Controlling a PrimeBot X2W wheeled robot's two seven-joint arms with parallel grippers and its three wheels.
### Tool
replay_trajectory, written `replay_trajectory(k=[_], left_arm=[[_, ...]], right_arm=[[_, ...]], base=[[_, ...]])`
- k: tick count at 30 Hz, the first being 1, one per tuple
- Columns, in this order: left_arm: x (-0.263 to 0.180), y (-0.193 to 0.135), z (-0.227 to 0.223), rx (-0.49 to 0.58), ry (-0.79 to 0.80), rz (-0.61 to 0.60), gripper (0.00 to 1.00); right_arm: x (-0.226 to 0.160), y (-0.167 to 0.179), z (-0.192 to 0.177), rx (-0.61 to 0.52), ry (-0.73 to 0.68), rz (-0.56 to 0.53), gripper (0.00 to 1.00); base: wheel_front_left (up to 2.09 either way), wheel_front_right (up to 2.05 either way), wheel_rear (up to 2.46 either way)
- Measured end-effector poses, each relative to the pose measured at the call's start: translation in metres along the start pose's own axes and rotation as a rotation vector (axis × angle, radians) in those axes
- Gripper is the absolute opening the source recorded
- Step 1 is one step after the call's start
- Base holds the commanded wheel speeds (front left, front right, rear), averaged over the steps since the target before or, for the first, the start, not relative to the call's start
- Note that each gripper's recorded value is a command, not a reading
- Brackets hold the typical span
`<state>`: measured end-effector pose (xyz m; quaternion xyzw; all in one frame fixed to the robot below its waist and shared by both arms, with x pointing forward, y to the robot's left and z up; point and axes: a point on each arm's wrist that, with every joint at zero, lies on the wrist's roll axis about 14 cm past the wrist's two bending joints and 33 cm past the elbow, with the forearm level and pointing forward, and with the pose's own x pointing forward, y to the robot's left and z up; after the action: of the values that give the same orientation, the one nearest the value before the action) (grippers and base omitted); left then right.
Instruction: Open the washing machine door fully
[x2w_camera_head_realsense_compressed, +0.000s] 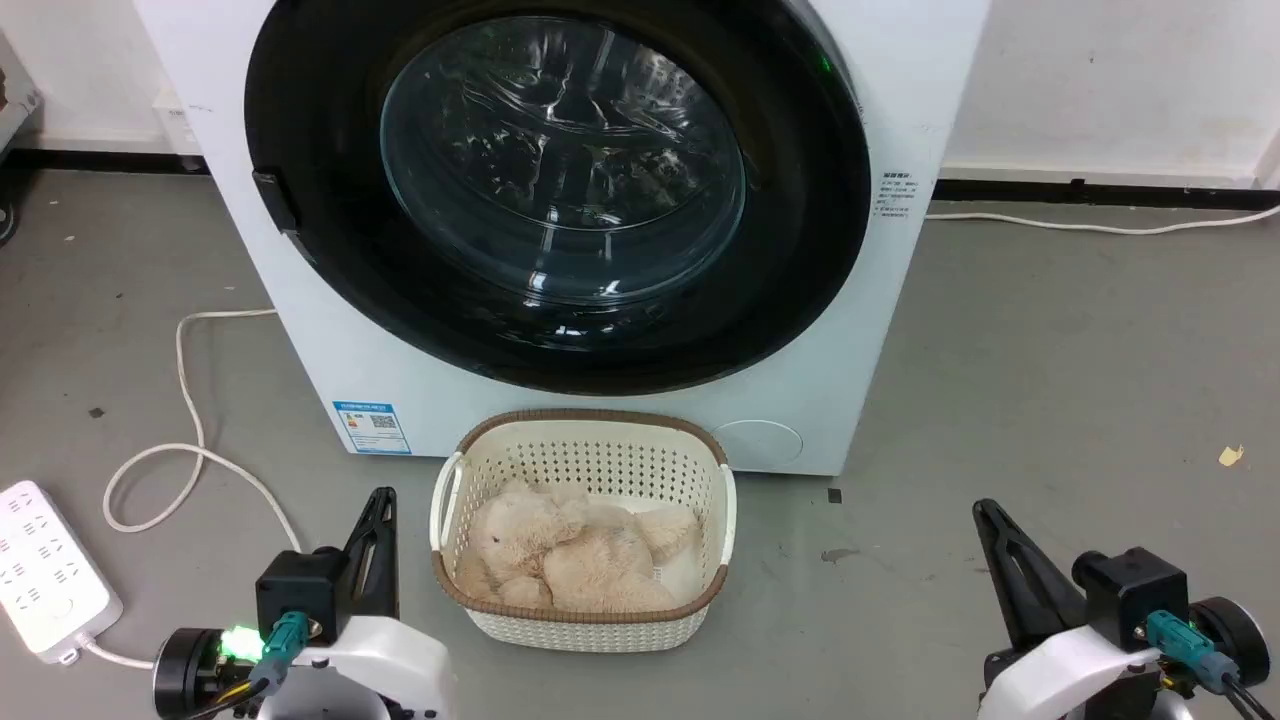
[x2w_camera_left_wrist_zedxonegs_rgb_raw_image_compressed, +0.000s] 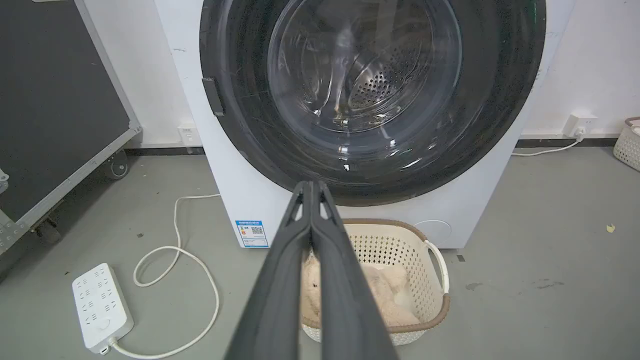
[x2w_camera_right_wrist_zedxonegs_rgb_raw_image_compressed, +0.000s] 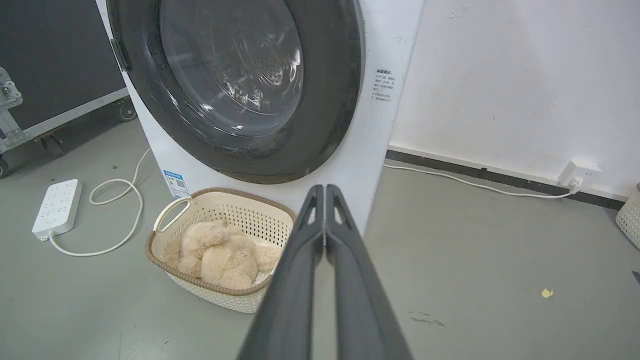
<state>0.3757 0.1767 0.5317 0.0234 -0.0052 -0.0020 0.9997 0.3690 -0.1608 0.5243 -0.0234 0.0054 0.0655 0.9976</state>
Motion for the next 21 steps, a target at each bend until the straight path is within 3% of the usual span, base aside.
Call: replay_trajectory(k=[21], left_arm=[[0.0, -0.0001, 0.0, 0.0, 0.0, 0.0, 0.0]], right_arm=[[0.0, -0.0001, 0.0, 0.0, 0.0, 0.0, 0.0]], base=[[0.0, 0.0, 0.0]])
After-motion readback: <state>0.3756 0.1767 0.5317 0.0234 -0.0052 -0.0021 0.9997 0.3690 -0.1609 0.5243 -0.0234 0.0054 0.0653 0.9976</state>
